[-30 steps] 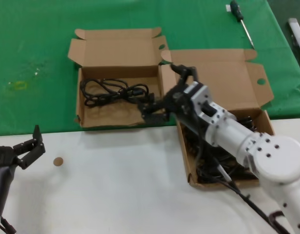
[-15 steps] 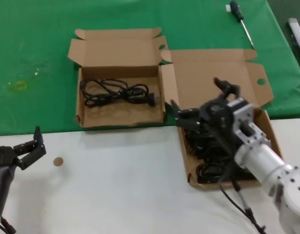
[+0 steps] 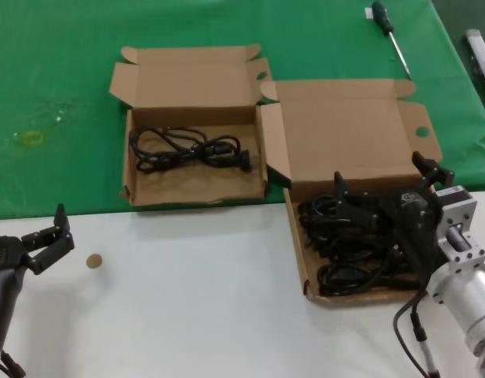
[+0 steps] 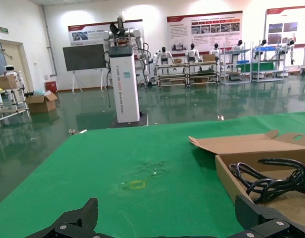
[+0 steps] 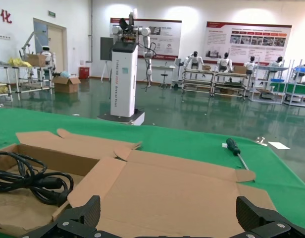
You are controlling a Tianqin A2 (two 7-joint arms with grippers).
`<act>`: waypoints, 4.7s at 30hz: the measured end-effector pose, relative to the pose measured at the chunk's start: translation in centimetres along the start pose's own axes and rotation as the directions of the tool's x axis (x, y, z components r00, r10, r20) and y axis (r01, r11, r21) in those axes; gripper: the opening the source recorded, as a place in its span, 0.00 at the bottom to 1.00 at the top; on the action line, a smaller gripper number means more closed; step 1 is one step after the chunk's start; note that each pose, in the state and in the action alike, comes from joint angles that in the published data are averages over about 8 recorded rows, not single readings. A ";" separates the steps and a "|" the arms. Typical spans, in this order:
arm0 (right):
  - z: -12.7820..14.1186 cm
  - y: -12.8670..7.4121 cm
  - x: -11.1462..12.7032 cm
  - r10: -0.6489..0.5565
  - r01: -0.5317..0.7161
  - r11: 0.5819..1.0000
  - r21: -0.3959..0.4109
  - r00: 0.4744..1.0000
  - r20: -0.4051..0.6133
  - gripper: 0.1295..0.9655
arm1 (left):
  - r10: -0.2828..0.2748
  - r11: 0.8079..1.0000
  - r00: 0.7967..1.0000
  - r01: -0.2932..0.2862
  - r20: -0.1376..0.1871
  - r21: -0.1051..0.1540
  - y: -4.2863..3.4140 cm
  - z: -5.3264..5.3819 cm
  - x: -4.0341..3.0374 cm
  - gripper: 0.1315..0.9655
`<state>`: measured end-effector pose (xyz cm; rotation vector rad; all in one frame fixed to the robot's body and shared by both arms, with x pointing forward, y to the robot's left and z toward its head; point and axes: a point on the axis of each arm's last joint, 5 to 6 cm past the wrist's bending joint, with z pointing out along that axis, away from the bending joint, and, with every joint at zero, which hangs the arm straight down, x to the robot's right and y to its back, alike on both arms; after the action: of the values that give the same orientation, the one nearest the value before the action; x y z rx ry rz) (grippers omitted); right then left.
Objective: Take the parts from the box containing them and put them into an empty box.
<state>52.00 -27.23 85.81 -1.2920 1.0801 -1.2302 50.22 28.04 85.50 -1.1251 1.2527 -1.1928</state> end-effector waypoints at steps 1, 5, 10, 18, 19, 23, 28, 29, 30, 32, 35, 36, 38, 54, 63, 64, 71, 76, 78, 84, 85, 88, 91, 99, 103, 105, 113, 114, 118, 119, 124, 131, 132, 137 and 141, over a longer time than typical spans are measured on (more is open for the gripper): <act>-0.1 0.0 0.0 0.002 -0.002 1.000 -0.001 1.000 -0.003 1.00 | 0.000 1.000 1.000 0.000 0.000 0.000 0.00 0.0 0.00 1.00; -0.2 0.0 0.1 0.003 -0.003 1.000 -0.002 1.000 -0.007 1.00 | 0.000 1.000 1.000 0.000 0.000 0.000 0.00 0.0 0.00 1.00; -0.2 0.1 0.1 0.003 -0.003 1.000 -0.002 1.000 -0.007 1.00 | 0.000 1.000 1.000 0.000 0.000 0.000 0.00 0.0 0.00 1.00; -0.2 0.1 0.1 0.003 -0.003 1.000 -0.002 1.000 -0.007 1.00 | 0.000 1.000 1.000 0.000 0.000 0.000 0.00 0.0 0.00 1.00; -0.2 0.1 0.1 0.003 -0.003 1.000 -0.002 1.000 -0.007 1.00 | 0.000 1.000 1.000 0.000 0.000 0.000 0.00 0.0 0.00 1.00; -0.2 0.1 0.1 0.003 -0.003 1.000 -0.002 1.000 -0.007 1.00 | 0.000 1.000 1.000 0.000 0.000 0.000 0.00 0.0 0.00 1.00; -0.2 0.1 0.1 0.003 -0.003 1.000 -0.002 1.000 -0.007 1.00 | 0.000 1.000 1.000 0.000 0.000 0.000 0.00 0.0 0.00 1.00; -0.2 0.1 0.1 0.003 -0.003 1.000 -0.002 1.000 -0.007 1.00 | 0.000 1.000 1.000 0.000 0.000 0.000 0.00 0.0 0.00 1.00; -0.2 0.1 0.1 0.003 -0.003 1.000 -0.002 1.000 -0.007 1.00 | 0.000 1.000 1.000 0.000 0.000 0.000 0.00 0.0 0.00 1.00; -0.2 0.1 0.1 0.003 -0.003 1.000 -0.002 1.000 -0.007 1.00 | 0.000 1.000 1.000 0.000 0.000 0.000 0.00 0.0 0.00 1.00; -0.2 0.1 0.1 0.003 -0.003 1.000 -0.002 1.000 -0.007 1.00 | 0.000 1.000 1.000 0.000 0.000 0.000 0.00 0.0 0.00 1.00; -0.2 0.1 0.1 0.003 -0.003 1.000 -0.002 1.000 -0.007 1.00 | 0.000 1.000 1.000 0.000 0.000 0.000 0.00 0.0 0.00 1.00; -0.2 0.1 0.1 0.003 -0.003 1.000 -0.002 1.000 -0.007 1.00 | 0.000 1.000 1.000 0.000 0.000 0.000 0.00 0.0 0.00 1.00; -0.2 0.1 0.1 0.003 -0.003 1.000 -0.002 1.000 -0.007 1.00 | 0.000 1.000 1.000 0.000 0.000 0.000 0.00 0.0 0.00 1.00; -0.2 0.1 0.1 0.003 -0.003 1.000 -0.002 1.000 -0.007 1.00 | 0.000 1.000 1.000 0.000 0.000 0.000 0.00 0.0 0.00 1.00; -0.2 0.1 0.1 0.003 -0.003 1.000 -0.002 1.000 -0.007 1.00 | 0.000 1.000 1.000 0.000 0.000 0.000 0.00 0.0 0.00 1.00; -0.2 0.1 0.1 0.003 -0.003 1.000 -0.002 1.000 -0.007 1.00 | 0.000 1.000 1.000 0.000 0.000 0.000 0.00 0.0 0.00 1.00; -0.2 0.1 0.1 0.003 -0.003 1.000 -0.002 1.000 -0.007 1.00 | 0.000 1.000 1.000 0.000 0.000 0.000 0.00 0.0 0.00 1.00; -0.2 0.1 0.1 0.003 -0.003 1.000 -0.002 1.000 -0.007 1.00 | 0.000 1.000 1.000 0.000 0.000 0.000 0.00 0.0 0.00 1.00; -0.2 0.1 0.1 0.003 -0.003 1.000 -0.002 1.000 -0.007 1.00 | 0.000 1.000 1.000 0.000 0.000 0.000 0.00 0.0 0.00 1.00; -0.2 0.1 0.1 0.003 -0.003 1.000 -0.002 1.000 -0.007 1.00 | 0.000 1.000 1.000 0.000 0.000 0.000 0.00 0.0 0.00 1.00; -0.2 0.1 0.1 0.003 -0.004 1.000 -0.002 1.000 -0.007 1.00 | 0.000 1.000 1.000 0.000 0.000 0.000 0.00 0.0 0.00 1.00; -0.2 0.1 0.1 0.003 -0.004 1.000 -0.002 1.000 -0.007 1.00 | 0.000 1.000 1.000 0.000 0.000 0.000 0.00 0.0 0.00 1.00; -0.2 0.1 0.1 0.003 -0.004 1.000 -0.002 1.000 -0.007 1.00 | 0.000 1.000 1.000 0.000 0.000 0.000 0.00 0.0 0.00 1.00; -0.2 0.1 0.1 0.003 -0.004 1.000 -0.002 1.000 -0.007 1.00 | 0.000 1.000 1.000 0.000 0.000 0.000 0.00 0.0 0.00 1.00; -0.2 0.1 0.1 0.003 -0.004 1.000 -0.002 1.000 -0.007 1.00 | 0.000 1.000 1.000 0.000 0.000 0.000 0.00 0.0 0.00 1.00; -0.2 0.1 0.1 0.003 -0.004 1.000 -0.002 1.000 -0.007 1.00 | 0.000 1.000 1.000 0.000 0.000 0.000 0.00 0.0 0.00 1.00; -0.2 0.1 0.1 0.003 -0.004 1.000 -0.002 1.000 -0.007 1.00 | 0.000 1.000 1.000 0.000 0.000 0.000 0.00 0.0 0.00 1.00; -0.2 0.1 0.1 0.003 -0.004 1.000 -0.002 1.000 -0.007 1.00 | 0.000 1.000 1.000 0.000 0.000 0.000 0.00 0.0 0.00 1.00; -0.2 0.1 0.1 0.003 -0.004 1.000 -0.002 1.000 -0.007 1.00 | 0.000 1.000 1.000 0.000 0.000 0.000 0.00 0.0 0.00 1.00; -0.2 0.1 0.1 0.003 -0.004 1.000 -0.002 1.000 -0.007 1.00 | 0.000 1.000 1.000 0.000 0.000 0.000 0.00 0.0 0.00 1.00; -0.2 0.1 0.1 0.003 -0.004 1.000 -0.002 1.000 -0.007 1.00 | 0.000 1.000 1.000 0.000 0.000 0.000 0.00 0.0 0.00 1.00; -0.2 0.1 0.1 0.003 -0.004 1.000 -0.002 1.000 -0.007 1.00 | 0.000 1.000 1.000 0.000 0.000 0.000 0.00 0.0 0.00 1.00; -0.2 0.1 0.1 0.003 -0.004 1.000 -0.002 1.000 -0.007 1.00 | 0.000 1.000 1.000 0.000 0.000 0.000 0.00 0.0 0.00 1.00; -0.2 0.1 0.1 0.003 -0.004 1.000 -0.002 1.000 -0.007 1.00 | 0.000 1.000 1.000 0.000 0.000 0.000 0.00 0.0 0.00 1.00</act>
<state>51.82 -27.35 85.77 -1.2876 1.0880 -1.2321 50.22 28.04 85.50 -1.1251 1.2527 -1.1928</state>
